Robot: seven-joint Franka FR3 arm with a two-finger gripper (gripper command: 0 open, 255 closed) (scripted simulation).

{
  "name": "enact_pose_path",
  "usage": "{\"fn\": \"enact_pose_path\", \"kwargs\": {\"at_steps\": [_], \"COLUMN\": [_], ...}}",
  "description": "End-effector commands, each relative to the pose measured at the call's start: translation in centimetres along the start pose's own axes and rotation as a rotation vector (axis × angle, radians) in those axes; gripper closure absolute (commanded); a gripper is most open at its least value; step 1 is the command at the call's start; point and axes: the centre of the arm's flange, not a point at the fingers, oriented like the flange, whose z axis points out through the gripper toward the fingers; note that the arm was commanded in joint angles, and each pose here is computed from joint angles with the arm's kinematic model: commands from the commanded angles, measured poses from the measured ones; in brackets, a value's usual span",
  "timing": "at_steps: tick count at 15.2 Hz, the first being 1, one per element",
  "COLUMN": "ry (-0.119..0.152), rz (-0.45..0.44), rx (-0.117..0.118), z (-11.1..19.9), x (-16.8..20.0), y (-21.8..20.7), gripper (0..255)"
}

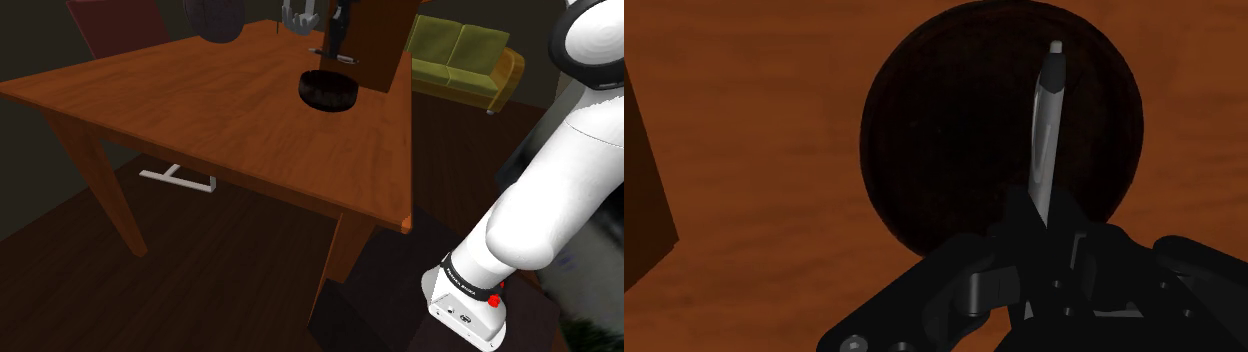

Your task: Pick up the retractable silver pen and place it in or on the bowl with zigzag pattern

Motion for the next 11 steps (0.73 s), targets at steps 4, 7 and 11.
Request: {"fn": "enact_pose_path", "kwargs": {"at_steps": [4,7,11], "ry": [0.001,0.001,0.001], "rz": [0.0,0.0,0.0], "rx": [0.0,0.0,0.0], "z": [2.7,4.3,5.4], "x": [0.0,0.0,0.0], "y": [0.1,0.3,0.3], "gripper": [255,255,255]}}
